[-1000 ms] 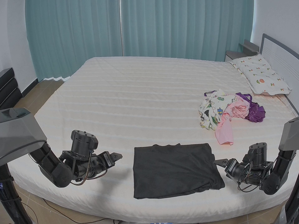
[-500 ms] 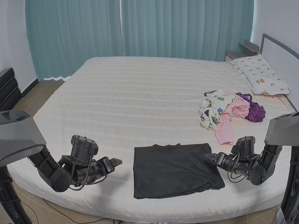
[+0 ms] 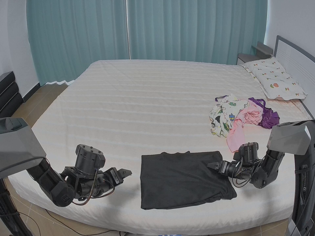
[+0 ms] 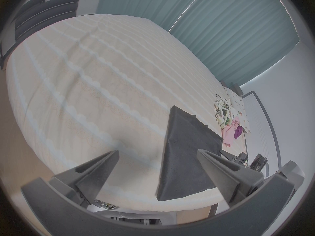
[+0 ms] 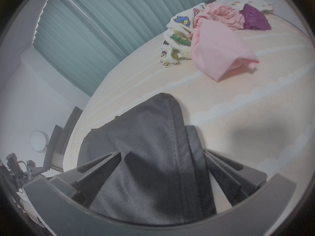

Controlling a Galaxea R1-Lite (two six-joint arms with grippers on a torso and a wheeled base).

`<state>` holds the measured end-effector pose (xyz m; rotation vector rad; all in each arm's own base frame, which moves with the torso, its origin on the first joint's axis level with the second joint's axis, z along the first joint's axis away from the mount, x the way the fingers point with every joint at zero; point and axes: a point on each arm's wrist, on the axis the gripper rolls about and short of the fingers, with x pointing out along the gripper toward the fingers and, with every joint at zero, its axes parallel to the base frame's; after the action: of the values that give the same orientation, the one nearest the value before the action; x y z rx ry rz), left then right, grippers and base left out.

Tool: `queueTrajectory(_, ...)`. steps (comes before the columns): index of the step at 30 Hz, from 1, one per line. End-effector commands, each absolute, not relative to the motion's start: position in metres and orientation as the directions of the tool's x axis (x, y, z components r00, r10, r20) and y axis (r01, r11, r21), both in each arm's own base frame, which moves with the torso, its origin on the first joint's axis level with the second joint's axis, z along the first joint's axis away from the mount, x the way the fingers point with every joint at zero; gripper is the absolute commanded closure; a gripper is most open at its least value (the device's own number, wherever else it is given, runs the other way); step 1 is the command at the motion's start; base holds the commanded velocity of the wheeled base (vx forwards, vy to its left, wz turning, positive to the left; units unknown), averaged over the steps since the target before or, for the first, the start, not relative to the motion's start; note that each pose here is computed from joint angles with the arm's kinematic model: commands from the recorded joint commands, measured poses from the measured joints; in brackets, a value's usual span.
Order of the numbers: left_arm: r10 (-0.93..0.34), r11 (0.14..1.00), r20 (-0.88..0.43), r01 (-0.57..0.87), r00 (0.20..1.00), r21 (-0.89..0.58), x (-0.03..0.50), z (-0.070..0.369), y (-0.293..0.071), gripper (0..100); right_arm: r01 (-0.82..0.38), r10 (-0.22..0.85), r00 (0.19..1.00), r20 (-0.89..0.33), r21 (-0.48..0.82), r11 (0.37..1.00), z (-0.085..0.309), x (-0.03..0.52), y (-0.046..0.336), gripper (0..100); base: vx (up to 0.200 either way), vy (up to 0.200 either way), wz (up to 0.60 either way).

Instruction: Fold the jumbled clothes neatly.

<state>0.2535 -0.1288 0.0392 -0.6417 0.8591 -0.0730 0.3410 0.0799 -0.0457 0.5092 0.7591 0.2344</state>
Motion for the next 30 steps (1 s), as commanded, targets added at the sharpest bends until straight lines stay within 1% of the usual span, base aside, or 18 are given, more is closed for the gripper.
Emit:
queueTrajectory(1,-0.31,0.81,-0.681,-0.191,0.663,-0.554,0.253,0.04,-0.129,0,-0.042,0.412,0.69,-0.595,0.535,0.844,-0.05,0.339,0.081,0,0.0,0.0,0.0)
queueTrajectory(6,-0.309,0.811,-0.684,-0.193,0.661,-0.553,0.252,0.039,-0.128,0,-0.07,0.443,0.679,-0.585,0.55,0.832,-0.05,0.339,0.084,0,0.0,0.0,0.0)
queueTrajectory(13,-0.307,0.81,-0.688,-0.199,0.657,-0.551,0.251,0.038,-0.128,0,-0.121,0.486,0.642,-0.592,0.548,0.828,-0.055,0.333,0.1,0,0.0,0.0,0.0)
queueTrajectory(17,-0.308,0.805,-0.686,-0.203,0.659,-0.557,0.251,0.039,-0.128,0,-0.143,0.502,0.64,-0.581,0.552,0.821,-0.054,0.334,0.105,0,0.0,0.0,0.0)
queueTrajectory(21,-0.308,0.805,-0.685,-0.203,0.66,-0.558,0.251,0.039,-0.127,0,-0.171,0.53,0.622,-0.577,0.561,0.81,-0.054,0.328,0.112,0,0.0,0.0,0.0)
queueTrajectory(27,-0.309,0.805,-0.685,-0.201,0.66,-0.558,0.251,0.039,-0.128,0,-0.181,0.541,0.61,-0.579,0.563,0.807,-0.057,0.326,0.116,0,0.0,0.0,0.0)
queueTrajectory(28,-0.308,0.805,-0.686,-0.203,0.659,-0.557,0.251,0.039,-0.128,0,-0.181,0.541,0.612,-0.577,0.564,0.806,-0.057,0.327,0.116,100,0.0,0.0,0.0)
queueTrajectory(30,-0.309,0.806,-0.686,-0.202,0.659,-0.557,0.251,0.039,-0.128,0,-0.177,0.541,0.613,-0.576,0.567,0.805,-0.056,0.327,0.116,100,0.0,0.0,0.0)
